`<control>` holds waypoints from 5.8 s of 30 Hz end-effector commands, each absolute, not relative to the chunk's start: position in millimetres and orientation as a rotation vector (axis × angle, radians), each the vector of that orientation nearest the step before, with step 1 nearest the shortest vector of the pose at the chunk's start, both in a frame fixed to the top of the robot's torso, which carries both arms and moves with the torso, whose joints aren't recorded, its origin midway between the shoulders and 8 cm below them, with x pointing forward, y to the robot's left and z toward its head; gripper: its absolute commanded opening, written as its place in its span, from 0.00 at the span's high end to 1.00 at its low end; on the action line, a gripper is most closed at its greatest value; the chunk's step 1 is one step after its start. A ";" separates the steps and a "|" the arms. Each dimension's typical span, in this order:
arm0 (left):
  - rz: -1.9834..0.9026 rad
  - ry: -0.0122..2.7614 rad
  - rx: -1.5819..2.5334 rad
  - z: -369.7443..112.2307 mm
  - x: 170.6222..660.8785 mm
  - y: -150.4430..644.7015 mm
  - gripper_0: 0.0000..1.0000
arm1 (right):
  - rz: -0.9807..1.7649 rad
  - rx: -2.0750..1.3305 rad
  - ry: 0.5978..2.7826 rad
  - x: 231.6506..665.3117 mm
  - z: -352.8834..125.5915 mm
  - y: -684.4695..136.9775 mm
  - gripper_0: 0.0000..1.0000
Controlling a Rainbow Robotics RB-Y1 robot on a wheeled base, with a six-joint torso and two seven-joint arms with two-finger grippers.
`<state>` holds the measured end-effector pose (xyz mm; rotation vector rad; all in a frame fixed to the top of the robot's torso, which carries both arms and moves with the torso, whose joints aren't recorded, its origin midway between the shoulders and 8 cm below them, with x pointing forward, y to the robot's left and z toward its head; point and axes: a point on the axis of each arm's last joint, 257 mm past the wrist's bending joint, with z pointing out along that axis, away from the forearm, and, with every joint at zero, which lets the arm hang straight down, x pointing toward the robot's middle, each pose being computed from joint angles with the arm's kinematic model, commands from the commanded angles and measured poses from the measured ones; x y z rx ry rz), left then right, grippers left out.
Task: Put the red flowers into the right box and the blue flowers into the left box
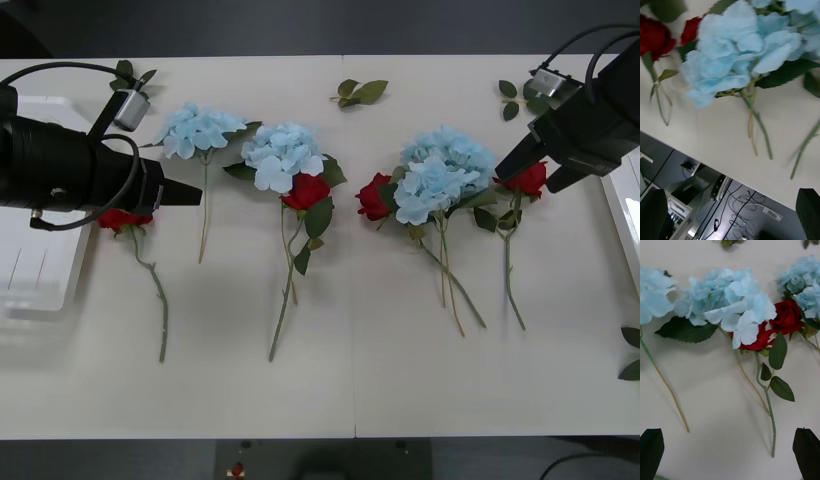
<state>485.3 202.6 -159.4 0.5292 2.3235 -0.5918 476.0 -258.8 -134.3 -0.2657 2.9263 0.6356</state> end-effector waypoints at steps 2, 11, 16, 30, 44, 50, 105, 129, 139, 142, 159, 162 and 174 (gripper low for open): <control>-0.524 2.392 0.214 -157.3 479.9 230.0 0.00 | 0.477 0.046 2.885 497.6 -141.6 -307.0 0.00; -0.444 2.511 -0.264 -190.1 471.8 267.9 0.00 | 0.444 0.136 2.792 517.1 -176.5 -327.8 0.00; -0.365 2.528 -0.486 -205.2 472.2 296.5 0.00 | 0.404 0.145 2.745 529.4 -193.8 -331.9 0.00; -0.288 2.620 -0.723 -244.9 489.7 335.8 0.00 | 0.315 0.129 2.667 559.0 -237.8 -323.4 0.00; -0.162 2.667 -0.762 -277.1 506.6 344.3 0.00 | 0.300 0.204 2.641 570.7 -263.5 -333.1 0.00; -0.168 2.674 -0.786 -285.3 512.1 337.7 0.00 | 0.284 0.199 2.629 574.6 -268.9 -334.4 0.00; -0.149 2.627 -0.742 -326.6 530.0 314.3 0.61 | 0.251 0.185 2.610 582.8 -301.5 -322.0 0.86; -0.132 2.596 -0.685 -304.7 540.5 313.2 1.00 | 0.127 -0.127 2.548 595.0 -231.2 -379.2 1.00; -0.067 2.603 -0.538 -224.9 530.4 322.0 1.00 | -0.148 -0.418 2.442 604.1 -135.3 -453.2 1.00; -0.068 2.605 -0.470 -197.1 522.4 322.4 1.00 | -0.319 -0.502 2.400 607.8 -110.2 -484.5 1.00; -0.320 2.403 0.148 -103.4 514.0 230.4 1.00 | -1.002 -0.628 2.252 598.8 -95.4 -617.3 1.00; -0.435 2.345 0.289 -93.7 511.2 196.9 1.00 | -1.024 -0.578 2.258 587.8 -112.0 -645.5 1.00; -0.837 2.117 0.719 -60.3 465.0 83.6 1.00 | -1.090 -0.479 2.255 559.9 -148.9 -700.7 1.00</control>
